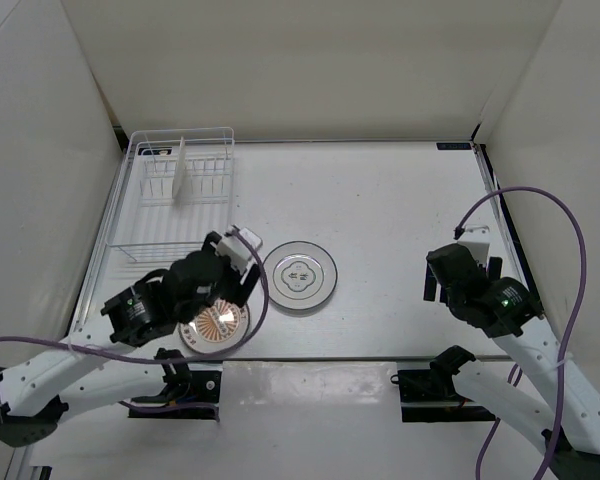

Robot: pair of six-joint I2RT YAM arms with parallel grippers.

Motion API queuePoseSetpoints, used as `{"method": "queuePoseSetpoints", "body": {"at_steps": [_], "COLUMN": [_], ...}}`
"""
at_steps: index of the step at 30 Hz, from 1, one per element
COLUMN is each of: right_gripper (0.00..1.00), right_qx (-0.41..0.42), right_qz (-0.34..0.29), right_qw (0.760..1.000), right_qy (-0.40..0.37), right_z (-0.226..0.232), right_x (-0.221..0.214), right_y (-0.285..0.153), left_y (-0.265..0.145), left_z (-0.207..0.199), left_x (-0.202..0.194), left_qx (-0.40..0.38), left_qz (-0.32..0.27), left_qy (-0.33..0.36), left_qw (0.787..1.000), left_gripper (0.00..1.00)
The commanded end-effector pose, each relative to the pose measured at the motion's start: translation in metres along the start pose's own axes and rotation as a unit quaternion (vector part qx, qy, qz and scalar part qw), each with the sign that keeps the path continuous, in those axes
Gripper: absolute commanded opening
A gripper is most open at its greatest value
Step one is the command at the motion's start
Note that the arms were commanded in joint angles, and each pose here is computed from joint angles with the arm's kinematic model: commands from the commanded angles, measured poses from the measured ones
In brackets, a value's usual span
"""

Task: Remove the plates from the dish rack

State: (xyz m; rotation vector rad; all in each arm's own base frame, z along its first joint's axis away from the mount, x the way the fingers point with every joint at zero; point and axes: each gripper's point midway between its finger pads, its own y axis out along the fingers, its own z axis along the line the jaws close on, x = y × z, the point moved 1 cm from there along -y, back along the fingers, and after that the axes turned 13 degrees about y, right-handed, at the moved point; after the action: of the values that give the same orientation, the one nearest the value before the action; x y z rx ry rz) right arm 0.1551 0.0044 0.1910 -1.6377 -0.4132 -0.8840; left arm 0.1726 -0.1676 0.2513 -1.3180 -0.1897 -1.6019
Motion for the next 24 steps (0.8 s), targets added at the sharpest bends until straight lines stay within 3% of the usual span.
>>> {"method": "queuePoseSetpoints", "body": {"at_steps": [1, 2, 4, 6, 7, 8, 10, 14, 18, 21, 24], "right_gripper": [0.90, 0.90, 0.90, 0.90, 0.90, 0.90, 0.90, 0.90, 0.90, 0.90, 0.90], "right_qx": [0.006, 0.005, 0.007, 0.011, 0.011, 0.010, 0.010, 0.004, 0.005, 0.015, 0.018], "right_qz": [-0.008, -0.009, -0.009, -0.003, 0.001, 0.003, 0.013, 0.015, 0.016, 0.024, 0.035], "right_qw": [1.000, 1.000, 1.000, 1.000, 1.000, 1.000, 1.000, 1.000, 1.000, 1.000, 0.999], "right_qy": [0.010, 0.010, 0.012, 0.009, 0.006, 0.006, 0.002, -0.011, -0.008, -0.013, -0.020], "right_z": [0.004, 0.003, 0.005, 0.008, 0.009, 0.010, 0.012, 0.013, 0.014, 0.019, 0.024], "right_x": [0.006, 0.006, 0.006, 0.005, 0.005, 0.006, 0.003, 0.004, 0.005, 0.001, -0.004], "right_y": [-0.002, -0.001, -0.001, 0.000, 0.000, -0.001, 0.000, 0.003, 0.002, 0.005, 0.010], "left_y": [0.008, 0.022, 0.025, 0.045, 0.039, 0.053, 0.053, 0.080, 0.102, 0.108, 0.113], "left_z": [0.022, 0.042, 0.067, 0.099, 0.115, 0.132, 0.165, 0.231, 0.262, 0.293, 0.310], "left_x": [0.025, 0.015, 0.032, 0.023, 0.052, 0.046, 0.067, 0.046, 0.038, 0.012, -0.004], "left_qx": [0.001, 0.027, 0.036, 0.058, 0.061, 0.071, 0.092, 0.129, 0.138, 0.189, 0.201], "left_qz": [-0.015, 0.019, 0.007, 0.040, -0.002, 0.012, -0.034, -0.030, -0.048, -0.005, -0.005], "left_qy": [-0.014, -0.025, -0.051, -0.086, -0.098, -0.115, -0.137, -0.226, -0.231, -0.230, -0.254], "left_qw": [1.000, 0.999, 0.998, 0.994, 0.993, 0.991, 0.986, 0.965, 0.962, 0.954, 0.946], "left_gripper": [0.79, 0.79, 0.79, 0.79, 0.80, 0.80, 0.82, 0.80, 0.79, 0.77, 0.77]}}
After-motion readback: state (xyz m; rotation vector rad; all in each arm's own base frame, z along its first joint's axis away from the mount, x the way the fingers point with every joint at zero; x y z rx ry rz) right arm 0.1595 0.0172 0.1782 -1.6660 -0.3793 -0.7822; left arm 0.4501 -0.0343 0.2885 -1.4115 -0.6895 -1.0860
